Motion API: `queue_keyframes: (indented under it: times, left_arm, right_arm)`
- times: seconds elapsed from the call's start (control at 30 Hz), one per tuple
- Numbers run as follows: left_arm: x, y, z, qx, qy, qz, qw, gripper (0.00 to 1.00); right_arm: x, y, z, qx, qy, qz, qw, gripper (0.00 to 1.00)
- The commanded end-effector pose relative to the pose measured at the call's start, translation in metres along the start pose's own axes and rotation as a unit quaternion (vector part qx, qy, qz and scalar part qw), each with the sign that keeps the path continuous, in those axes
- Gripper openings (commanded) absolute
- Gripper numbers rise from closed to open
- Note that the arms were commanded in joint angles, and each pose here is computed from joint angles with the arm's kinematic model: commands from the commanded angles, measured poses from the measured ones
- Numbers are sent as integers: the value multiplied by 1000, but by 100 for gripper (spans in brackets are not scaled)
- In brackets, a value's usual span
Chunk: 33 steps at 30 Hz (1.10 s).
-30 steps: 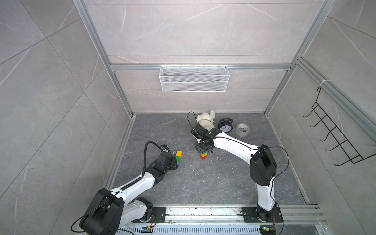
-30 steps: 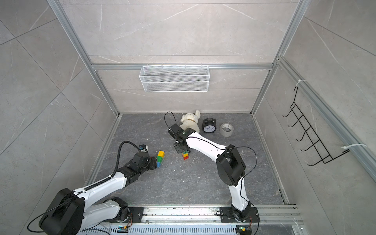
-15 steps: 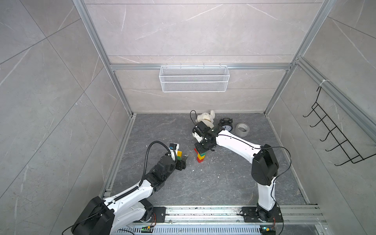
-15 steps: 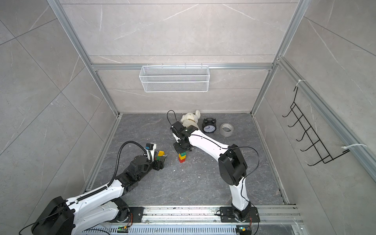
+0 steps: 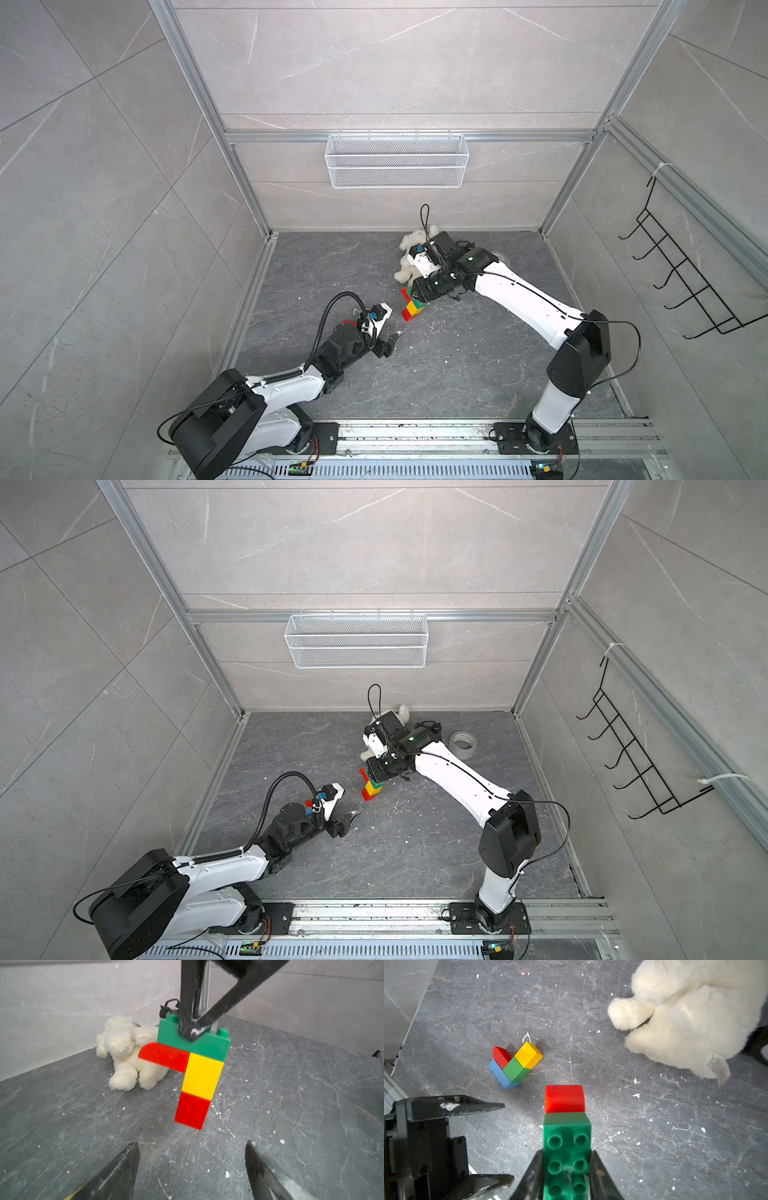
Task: Assemble the letter r with lego
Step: Place the lego brick at the center of the board.
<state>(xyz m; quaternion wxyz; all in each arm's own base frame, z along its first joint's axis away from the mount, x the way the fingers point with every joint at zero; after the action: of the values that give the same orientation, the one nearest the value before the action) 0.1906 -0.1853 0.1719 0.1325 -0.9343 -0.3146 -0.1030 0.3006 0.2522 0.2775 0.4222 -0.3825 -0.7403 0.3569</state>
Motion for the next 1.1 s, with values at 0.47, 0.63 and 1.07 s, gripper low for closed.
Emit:
queue_keyframes:
  times: [0.47,0.63,1.07]
  left_arm:
    - [5,28,-8,-90,19,-16,996,74]
    - [6,34,-10,-91,14,-14,996,68]
    - [7,34,-9,-89,10,-15,996,44]
  right_arm:
    - [15,-10,9,14,-42,-91,995,27]
    - [13,-4,12,31,-42,-92,994,28]
    - [11,11,15,59,-41,-93,993,29]
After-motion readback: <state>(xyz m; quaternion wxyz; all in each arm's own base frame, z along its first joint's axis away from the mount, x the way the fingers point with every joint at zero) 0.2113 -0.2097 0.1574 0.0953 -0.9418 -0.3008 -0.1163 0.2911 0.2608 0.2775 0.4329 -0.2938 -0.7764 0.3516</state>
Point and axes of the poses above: each gripper's point midway between its finger pads, its own y axis out along the fingers, its own x axis along the line the jaws close on, z = x × y, the point moved 10 cm from there along -y, back along the fingers, and after that the axes turned 15 degrees about y, right-handed, at the moved point
